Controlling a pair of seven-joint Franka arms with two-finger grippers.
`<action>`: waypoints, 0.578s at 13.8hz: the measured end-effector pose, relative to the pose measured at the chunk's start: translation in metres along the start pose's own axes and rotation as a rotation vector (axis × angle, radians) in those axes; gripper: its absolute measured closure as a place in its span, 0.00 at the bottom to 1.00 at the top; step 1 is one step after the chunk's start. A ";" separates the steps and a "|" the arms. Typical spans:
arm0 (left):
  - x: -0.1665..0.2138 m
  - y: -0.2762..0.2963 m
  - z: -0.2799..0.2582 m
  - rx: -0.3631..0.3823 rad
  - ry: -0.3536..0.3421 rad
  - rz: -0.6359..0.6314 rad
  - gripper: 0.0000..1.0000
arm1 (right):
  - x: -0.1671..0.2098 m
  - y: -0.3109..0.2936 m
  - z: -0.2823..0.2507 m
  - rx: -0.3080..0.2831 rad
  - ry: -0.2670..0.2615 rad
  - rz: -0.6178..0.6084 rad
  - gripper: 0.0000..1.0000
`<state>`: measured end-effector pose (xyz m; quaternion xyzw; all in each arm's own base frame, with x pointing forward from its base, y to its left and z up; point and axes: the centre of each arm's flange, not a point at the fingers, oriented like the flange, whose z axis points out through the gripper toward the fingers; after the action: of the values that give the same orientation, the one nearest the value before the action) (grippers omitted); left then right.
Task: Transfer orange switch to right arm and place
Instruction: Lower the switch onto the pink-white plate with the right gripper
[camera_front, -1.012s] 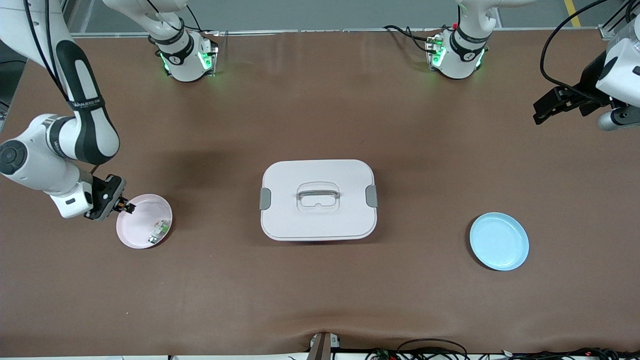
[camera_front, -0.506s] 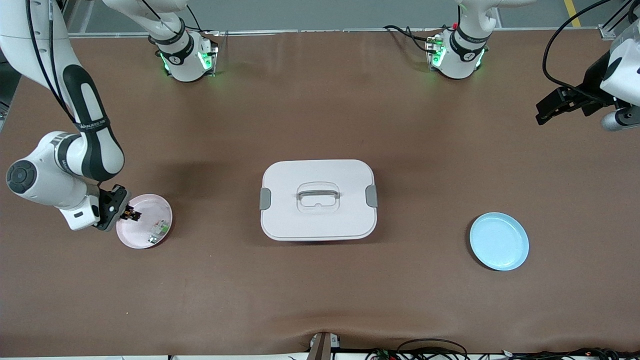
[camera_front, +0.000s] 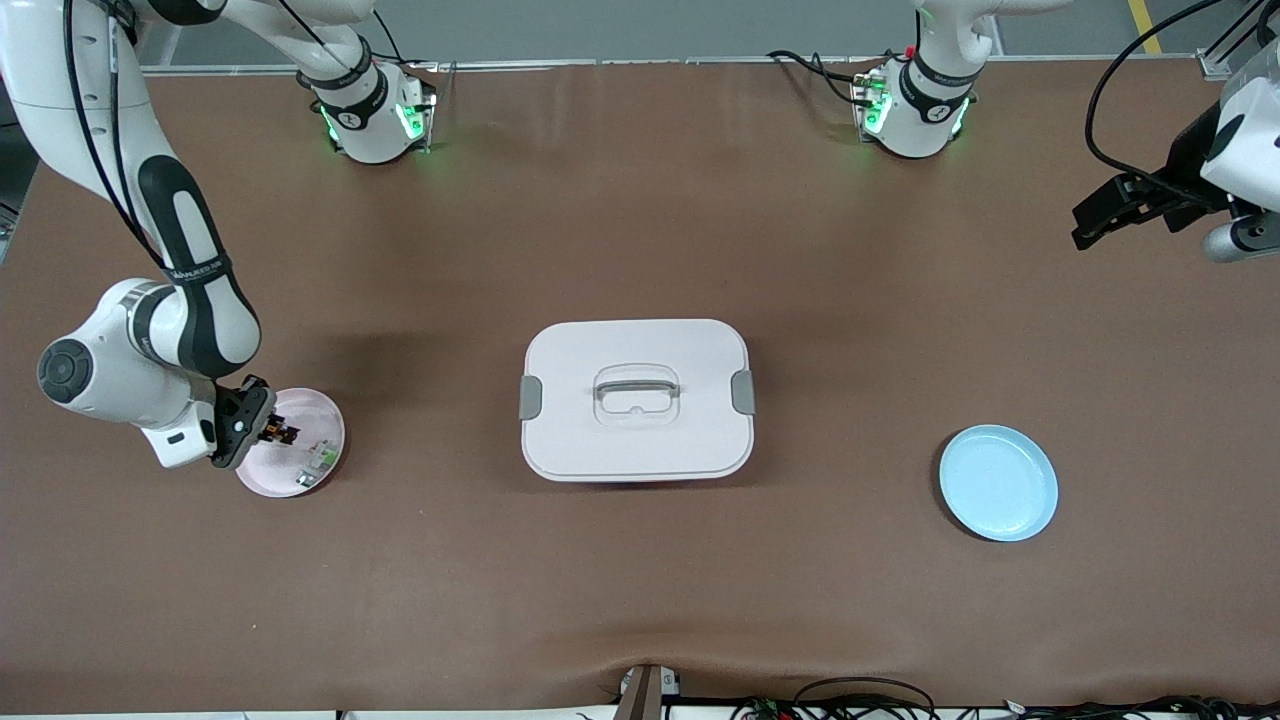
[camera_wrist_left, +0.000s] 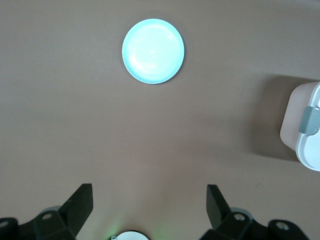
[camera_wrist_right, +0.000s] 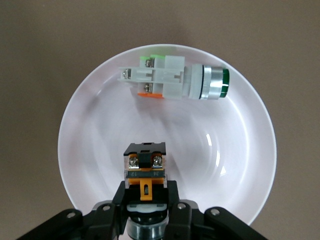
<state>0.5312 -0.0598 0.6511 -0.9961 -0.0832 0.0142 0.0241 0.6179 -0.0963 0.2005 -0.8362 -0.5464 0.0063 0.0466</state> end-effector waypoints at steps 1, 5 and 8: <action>0.000 0.000 0.000 0.000 0.000 0.000 0.00 | 0.001 0.000 0.003 0.005 0.002 0.002 0.66; 0.000 0.000 0.000 0.000 0.000 0.000 0.00 | 0.002 0.000 0.012 0.012 0.004 0.005 0.66; 0.001 0.002 0.002 0.000 -0.002 0.003 0.00 | 0.003 0.001 0.011 0.003 0.006 0.005 0.66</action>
<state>0.5321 -0.0611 0.6494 -0.9963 -0.0816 0.0152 0.0242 0.6195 -0.0937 0.1891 -0.8374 -0.5444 0.0047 0.0494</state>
